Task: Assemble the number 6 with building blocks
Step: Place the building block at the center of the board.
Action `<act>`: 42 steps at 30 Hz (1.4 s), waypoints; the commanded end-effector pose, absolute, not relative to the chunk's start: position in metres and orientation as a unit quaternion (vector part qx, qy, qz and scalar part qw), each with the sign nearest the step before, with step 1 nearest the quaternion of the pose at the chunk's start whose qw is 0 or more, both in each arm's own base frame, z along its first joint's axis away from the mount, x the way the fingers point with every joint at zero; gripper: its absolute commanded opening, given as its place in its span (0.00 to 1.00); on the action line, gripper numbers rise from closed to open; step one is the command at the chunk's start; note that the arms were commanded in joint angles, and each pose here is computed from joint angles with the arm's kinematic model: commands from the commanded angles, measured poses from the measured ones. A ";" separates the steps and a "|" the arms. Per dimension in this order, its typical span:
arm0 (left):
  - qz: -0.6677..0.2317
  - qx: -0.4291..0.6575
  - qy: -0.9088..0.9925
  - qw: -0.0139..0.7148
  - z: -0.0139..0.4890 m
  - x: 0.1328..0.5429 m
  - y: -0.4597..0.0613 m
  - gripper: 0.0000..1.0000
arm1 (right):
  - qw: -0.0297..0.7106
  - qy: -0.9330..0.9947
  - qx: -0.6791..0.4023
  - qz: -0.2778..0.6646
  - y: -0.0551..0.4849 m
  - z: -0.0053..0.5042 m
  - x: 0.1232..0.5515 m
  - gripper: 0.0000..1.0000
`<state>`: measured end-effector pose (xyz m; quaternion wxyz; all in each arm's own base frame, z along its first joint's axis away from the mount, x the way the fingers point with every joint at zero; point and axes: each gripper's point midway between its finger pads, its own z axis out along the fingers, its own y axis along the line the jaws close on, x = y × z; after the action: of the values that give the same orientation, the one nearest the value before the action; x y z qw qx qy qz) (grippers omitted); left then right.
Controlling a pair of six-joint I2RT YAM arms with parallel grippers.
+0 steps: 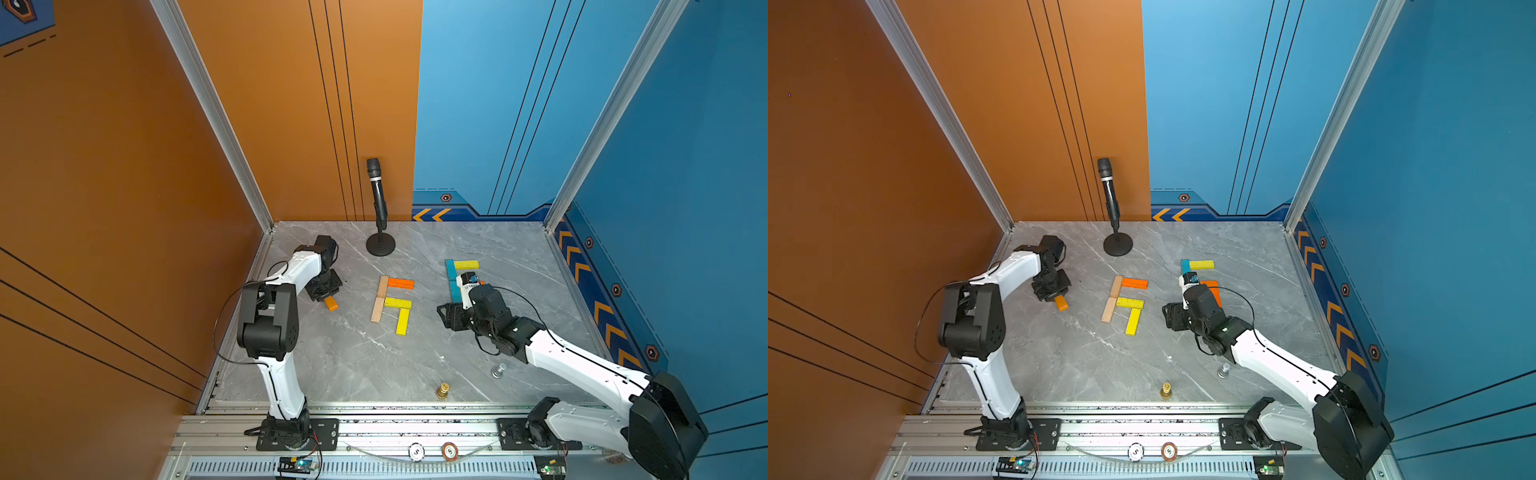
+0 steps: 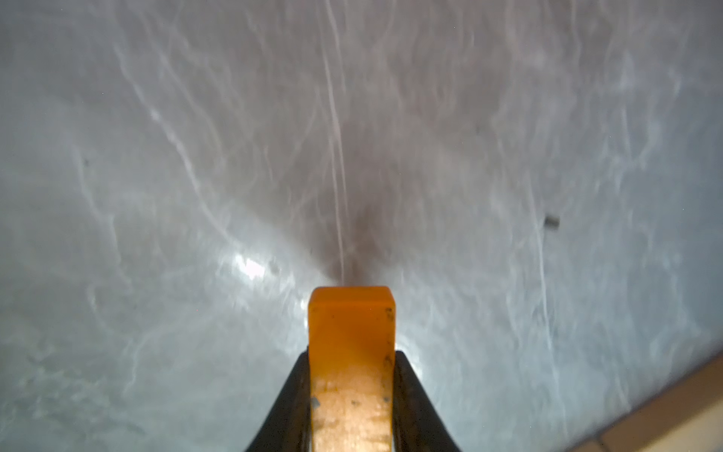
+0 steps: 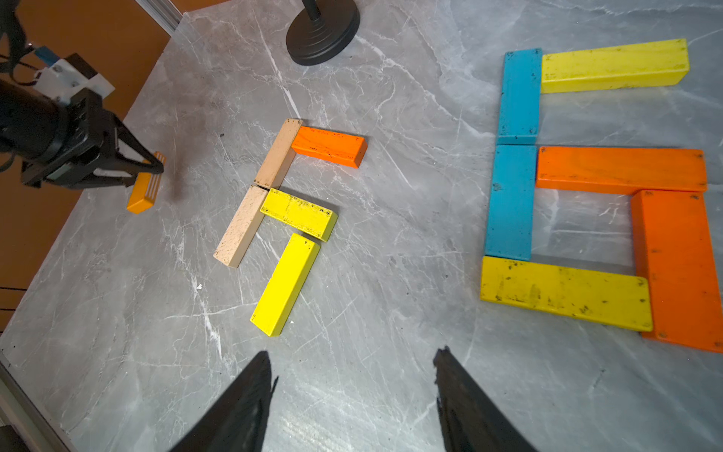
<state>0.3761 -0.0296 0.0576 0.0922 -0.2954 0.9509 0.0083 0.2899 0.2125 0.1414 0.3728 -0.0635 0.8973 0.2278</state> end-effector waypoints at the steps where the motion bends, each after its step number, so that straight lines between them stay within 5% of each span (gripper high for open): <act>1: -0.028 -0.275 0.956 0.101 0.060 0.352 -0.055 0.31 | 0.371 0.899 -0.057 0.224 0.211 0.140 0.287 0.66; 13: -0.051 -0.231 0.962 0.136 0.046 0.252 -0.113 0.30 | 0.366 0.905 -0.066 0.204 0.207 0.135 0.283 0.66; 25: -0.036 -0.206 0.968 0.137 0.030 0.235 -0.131 0.37 | 0.366 0.908 -0.080 0.187 0.204 0.128 0.281 0.66; 30: -0.044 -0.189 0.974 0.114 0.025 0.237 -0.146 0.50 | 0.364 0.910 -0.087 0.177 0.200 0.125 0.283 0.67; 37: -0.155 -0.101 0.977 0.103 0.055 0.233 -0.163 0.66 | 0.376 0.904 -0.099 0.180 0.193 0.127 0.281 0.67; 42: -0.199 -0.123 0.969 0.086 0.058 0.221 -0.143 0.66 | 0.373 0.904 -0.090 0.188 0.186 0.121 0.280 0.67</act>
<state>0.2406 -0.1420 0.0645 0.1240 -0.1485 0.9666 -0.1681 0.2819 0.1897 0.1227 0.3714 -0.0834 0.9057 0.1865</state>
